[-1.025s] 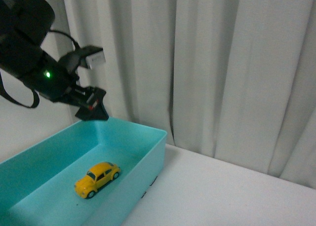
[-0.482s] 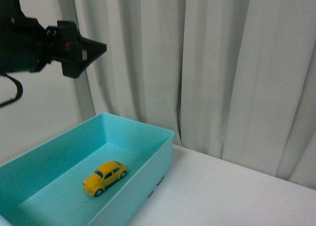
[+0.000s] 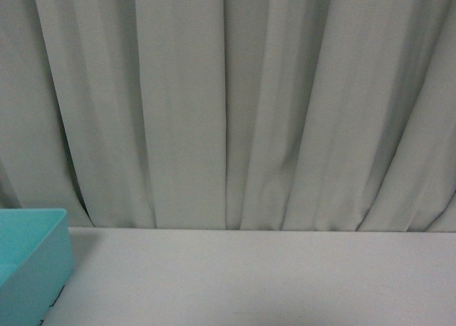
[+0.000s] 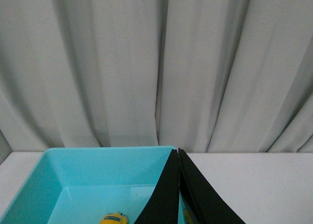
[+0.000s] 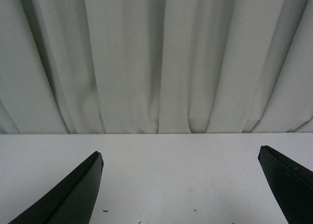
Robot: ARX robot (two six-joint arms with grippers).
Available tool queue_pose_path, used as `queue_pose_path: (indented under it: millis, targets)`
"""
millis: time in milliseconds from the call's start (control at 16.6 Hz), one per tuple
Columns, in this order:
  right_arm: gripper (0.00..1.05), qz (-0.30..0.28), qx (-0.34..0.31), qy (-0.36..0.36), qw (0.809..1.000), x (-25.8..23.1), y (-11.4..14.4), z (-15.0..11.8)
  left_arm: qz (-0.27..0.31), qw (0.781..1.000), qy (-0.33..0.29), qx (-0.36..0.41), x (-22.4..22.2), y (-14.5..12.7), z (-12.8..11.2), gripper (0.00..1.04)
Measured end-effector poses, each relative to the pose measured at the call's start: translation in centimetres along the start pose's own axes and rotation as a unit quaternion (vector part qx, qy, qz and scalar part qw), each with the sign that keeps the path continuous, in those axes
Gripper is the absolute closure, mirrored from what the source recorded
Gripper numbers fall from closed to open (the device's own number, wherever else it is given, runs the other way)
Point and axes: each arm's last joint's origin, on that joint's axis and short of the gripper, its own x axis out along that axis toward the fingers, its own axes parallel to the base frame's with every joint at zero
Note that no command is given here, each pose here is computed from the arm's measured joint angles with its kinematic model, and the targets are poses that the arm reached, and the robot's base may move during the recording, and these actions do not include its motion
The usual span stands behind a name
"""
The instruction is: Wind up and store yellow beetle toy
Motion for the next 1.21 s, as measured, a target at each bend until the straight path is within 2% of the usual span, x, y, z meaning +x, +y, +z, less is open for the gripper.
queue_pose_path:
  millis: [482, 844, 1206]
  targets:
    - [0.07, 0.000, 0.000, 0.000, 1.000, 0.0, 0.0, 0.0, -0.006, 1.000, 0.002, -0.001, -2.0, -2.1, -1.8, 1.03]
    - [0.07, 0.000, 0.000, 0.000, 1.000, 0.0, 0.0, 0.0, 0.002, 1.000, -0.002, -0.001, -3.3, -2.0, -3.2, 1.03]
    - [0.07, 0.000, 0.000, 0.000, 1.000, 0.0, 0.0, 0.0, 0.002, 1.000, -0.006, -0.001, -4.2, -2.0, -3.1, 1.03]
